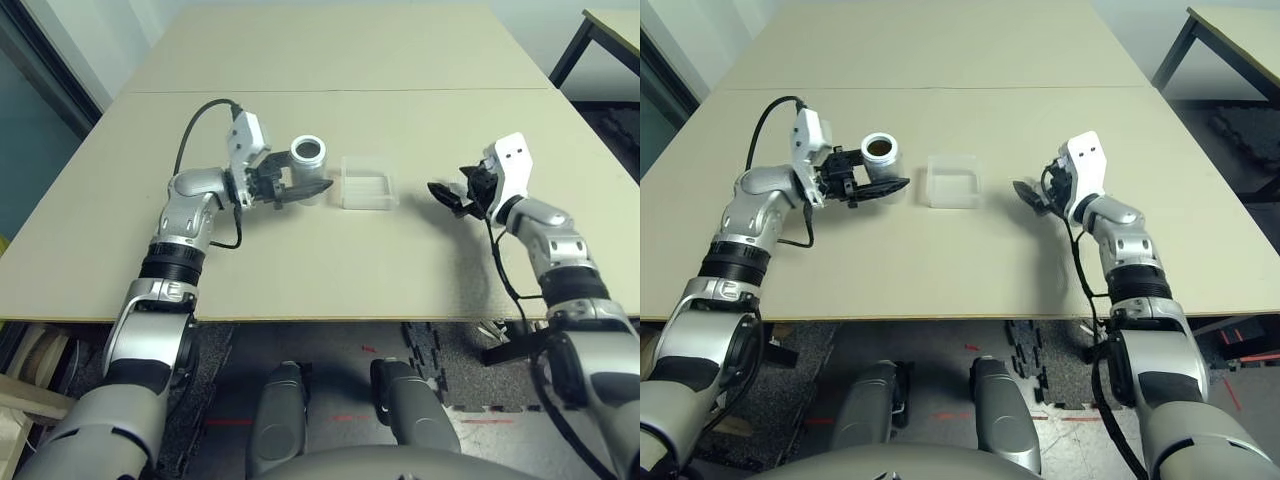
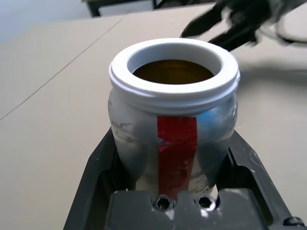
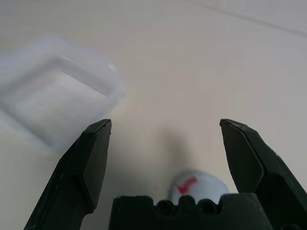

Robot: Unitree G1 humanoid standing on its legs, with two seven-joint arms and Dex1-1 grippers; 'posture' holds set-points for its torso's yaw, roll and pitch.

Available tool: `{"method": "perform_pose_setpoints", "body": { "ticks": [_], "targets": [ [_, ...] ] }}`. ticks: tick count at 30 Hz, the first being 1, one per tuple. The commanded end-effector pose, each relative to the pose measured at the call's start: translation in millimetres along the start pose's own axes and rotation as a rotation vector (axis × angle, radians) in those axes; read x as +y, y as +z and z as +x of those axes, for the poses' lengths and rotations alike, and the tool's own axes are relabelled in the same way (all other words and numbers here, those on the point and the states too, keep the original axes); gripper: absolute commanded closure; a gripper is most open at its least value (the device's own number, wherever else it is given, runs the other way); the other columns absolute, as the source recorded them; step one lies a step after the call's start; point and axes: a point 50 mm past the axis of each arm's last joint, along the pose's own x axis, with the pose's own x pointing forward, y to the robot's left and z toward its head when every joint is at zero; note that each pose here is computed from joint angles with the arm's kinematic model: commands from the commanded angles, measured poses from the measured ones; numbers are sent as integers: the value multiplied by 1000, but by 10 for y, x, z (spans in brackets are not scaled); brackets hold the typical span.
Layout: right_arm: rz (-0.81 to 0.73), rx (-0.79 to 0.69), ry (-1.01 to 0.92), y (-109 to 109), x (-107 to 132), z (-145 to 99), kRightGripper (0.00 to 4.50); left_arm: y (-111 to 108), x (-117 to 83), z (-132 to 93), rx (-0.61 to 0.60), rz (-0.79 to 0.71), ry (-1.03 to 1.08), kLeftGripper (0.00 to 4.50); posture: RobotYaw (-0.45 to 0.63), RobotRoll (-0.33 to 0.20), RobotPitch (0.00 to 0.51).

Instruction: Pour the medicine from the bottle into the box.

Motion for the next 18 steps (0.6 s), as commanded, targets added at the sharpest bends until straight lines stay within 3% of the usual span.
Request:
{"method": "perform_pose_setpoints", "body": {
  "ticks": [1, 6, 15, 18],
  "targets": [
    [-19, 14, 35, 9, 58, -22, 0, 78, 54, 106, 26, 132, 53, 1933, -80, 0, 120],
    [-32, -22, 73, 103, 164, -25, 0, 137, 87, 300, 189, 500, 89, 1933, -81, 0, 119],
    [1, -36, 191, 220, 302, -173, 0, 228, 32, 684, 342, 958, 76, 1933, -102, 0, 121],
    [8, -42, 190, 236, 324, -189, 0, 210, -33, 815, 410, 1281, 16, 1933, -118, 0, 121]
  ]
}}
